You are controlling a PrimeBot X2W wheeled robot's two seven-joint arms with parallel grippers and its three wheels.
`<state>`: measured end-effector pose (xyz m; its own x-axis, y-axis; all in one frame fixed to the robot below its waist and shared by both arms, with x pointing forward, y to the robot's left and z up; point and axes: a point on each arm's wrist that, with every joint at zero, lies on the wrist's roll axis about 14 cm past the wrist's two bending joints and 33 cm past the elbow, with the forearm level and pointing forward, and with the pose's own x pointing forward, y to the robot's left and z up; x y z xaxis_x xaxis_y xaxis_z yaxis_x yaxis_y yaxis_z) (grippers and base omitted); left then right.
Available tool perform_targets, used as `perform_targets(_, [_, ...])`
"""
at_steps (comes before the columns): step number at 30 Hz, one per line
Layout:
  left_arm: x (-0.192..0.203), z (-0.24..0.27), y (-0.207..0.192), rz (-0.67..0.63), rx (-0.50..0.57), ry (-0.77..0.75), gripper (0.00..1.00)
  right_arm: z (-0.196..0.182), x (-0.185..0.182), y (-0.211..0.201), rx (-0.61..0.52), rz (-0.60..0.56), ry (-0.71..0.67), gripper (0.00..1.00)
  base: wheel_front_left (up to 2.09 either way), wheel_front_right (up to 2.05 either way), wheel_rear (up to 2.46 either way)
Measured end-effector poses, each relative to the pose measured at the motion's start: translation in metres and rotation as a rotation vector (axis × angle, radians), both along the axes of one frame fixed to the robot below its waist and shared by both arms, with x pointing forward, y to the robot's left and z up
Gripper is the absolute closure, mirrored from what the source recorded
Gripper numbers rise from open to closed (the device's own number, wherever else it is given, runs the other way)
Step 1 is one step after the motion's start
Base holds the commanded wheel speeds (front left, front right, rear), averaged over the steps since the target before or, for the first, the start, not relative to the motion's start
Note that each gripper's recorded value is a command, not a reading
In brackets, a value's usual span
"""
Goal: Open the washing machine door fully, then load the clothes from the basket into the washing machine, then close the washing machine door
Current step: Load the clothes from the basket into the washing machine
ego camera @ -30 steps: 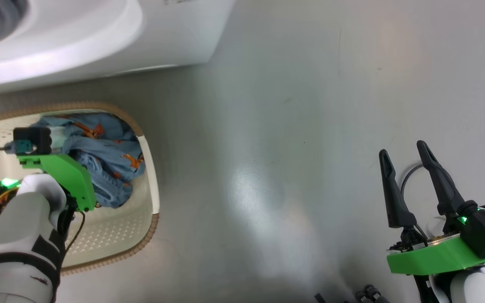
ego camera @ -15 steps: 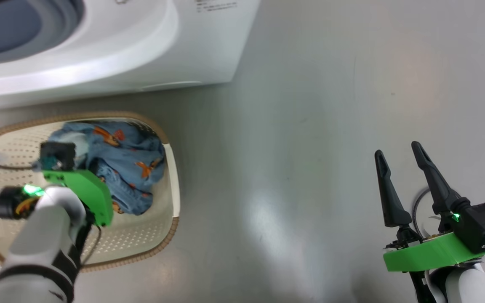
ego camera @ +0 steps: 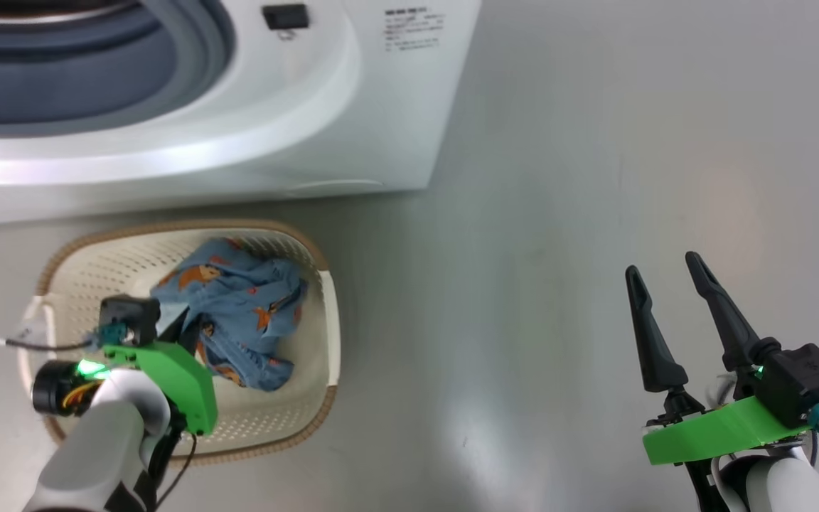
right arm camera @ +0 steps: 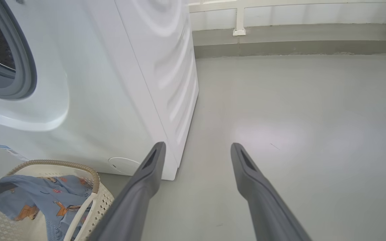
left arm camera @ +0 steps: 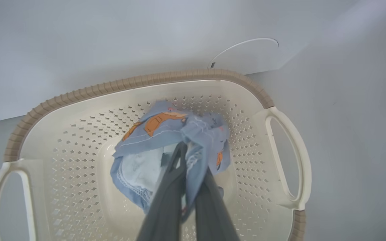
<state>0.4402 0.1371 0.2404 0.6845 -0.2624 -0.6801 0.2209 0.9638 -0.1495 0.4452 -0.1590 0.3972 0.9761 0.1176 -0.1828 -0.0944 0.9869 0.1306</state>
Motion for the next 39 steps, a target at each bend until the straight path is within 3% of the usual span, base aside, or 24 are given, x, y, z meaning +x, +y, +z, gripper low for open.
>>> perform_targets(8, [-0.007,0.036,0.008,0.058,-0.044,-0.1,1.0,0.021,-0.001,0.011,0.009,0.033,-0.042,0.0,0.0,0.0,0.0])
perform_targets(23, [-0.024,0.135,0.04,0.205,-0.068,-0.42,1.0,0.057,-0.017,0.031,0.023,0.097,-0.109,0.0,0.0,0.0,0.0])
perform_targets(39, [-0.033,0.224,0.062,0.331,-0.084,-0.708,1.0,0.076,-0.028,0.042,0.047,0.124,-0.142,0.0,0.0,0.0,0.0])
